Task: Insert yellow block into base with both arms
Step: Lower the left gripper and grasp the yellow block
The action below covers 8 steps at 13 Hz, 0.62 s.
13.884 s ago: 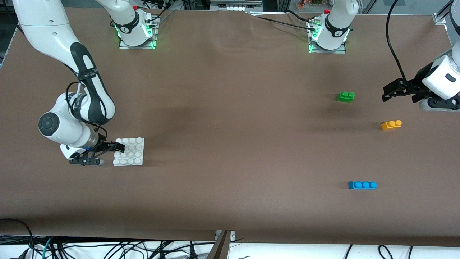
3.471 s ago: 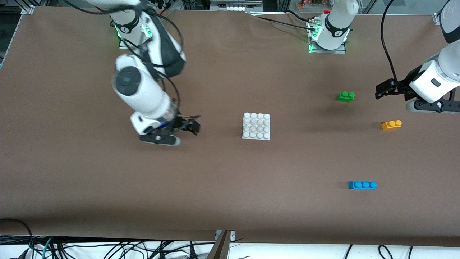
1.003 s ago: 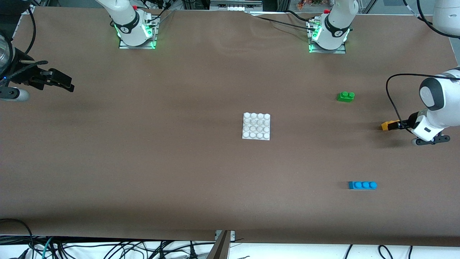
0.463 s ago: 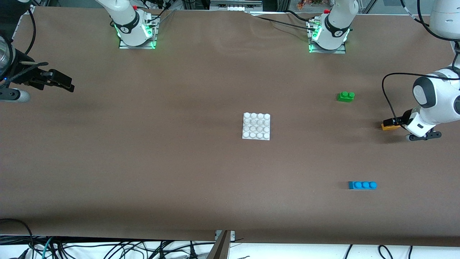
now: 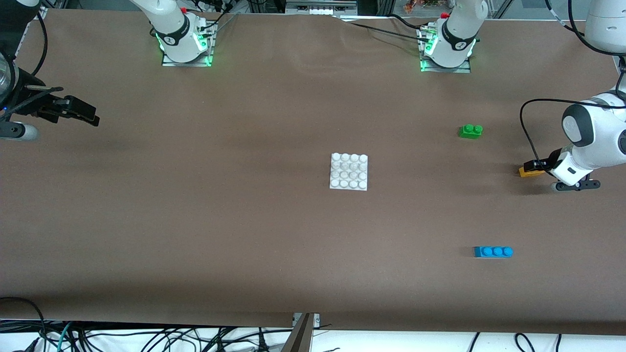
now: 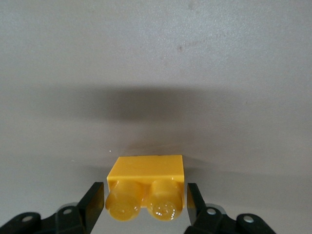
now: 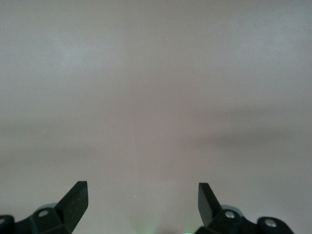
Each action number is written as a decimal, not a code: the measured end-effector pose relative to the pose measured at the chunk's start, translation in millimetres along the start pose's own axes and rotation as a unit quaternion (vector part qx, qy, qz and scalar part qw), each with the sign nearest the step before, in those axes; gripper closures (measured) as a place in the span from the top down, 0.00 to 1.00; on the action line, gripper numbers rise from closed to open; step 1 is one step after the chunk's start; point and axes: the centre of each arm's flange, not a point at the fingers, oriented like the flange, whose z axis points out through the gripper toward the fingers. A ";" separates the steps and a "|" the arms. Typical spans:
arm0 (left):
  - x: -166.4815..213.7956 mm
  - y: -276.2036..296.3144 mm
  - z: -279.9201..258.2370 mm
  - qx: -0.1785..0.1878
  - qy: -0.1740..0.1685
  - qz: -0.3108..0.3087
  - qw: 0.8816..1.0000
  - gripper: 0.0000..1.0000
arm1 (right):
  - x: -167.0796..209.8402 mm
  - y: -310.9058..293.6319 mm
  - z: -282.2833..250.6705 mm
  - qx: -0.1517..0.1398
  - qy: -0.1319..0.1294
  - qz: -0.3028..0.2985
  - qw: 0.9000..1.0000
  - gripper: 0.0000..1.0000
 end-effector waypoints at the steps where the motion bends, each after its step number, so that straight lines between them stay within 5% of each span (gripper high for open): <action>1: 0.1 -0.1 -0.2 0.000 0.000 0.000 1.000 0.77 | 0.2 0.1 0.5 0.000 -0.001 0.000 1.000 1.00; 8: 0.8 -0.4 -1.8 0.001 0.003 0.000 1.000 0.69 | 2.5 2.1 4.1 -0.001 -0.004 0.002 1.000 1.00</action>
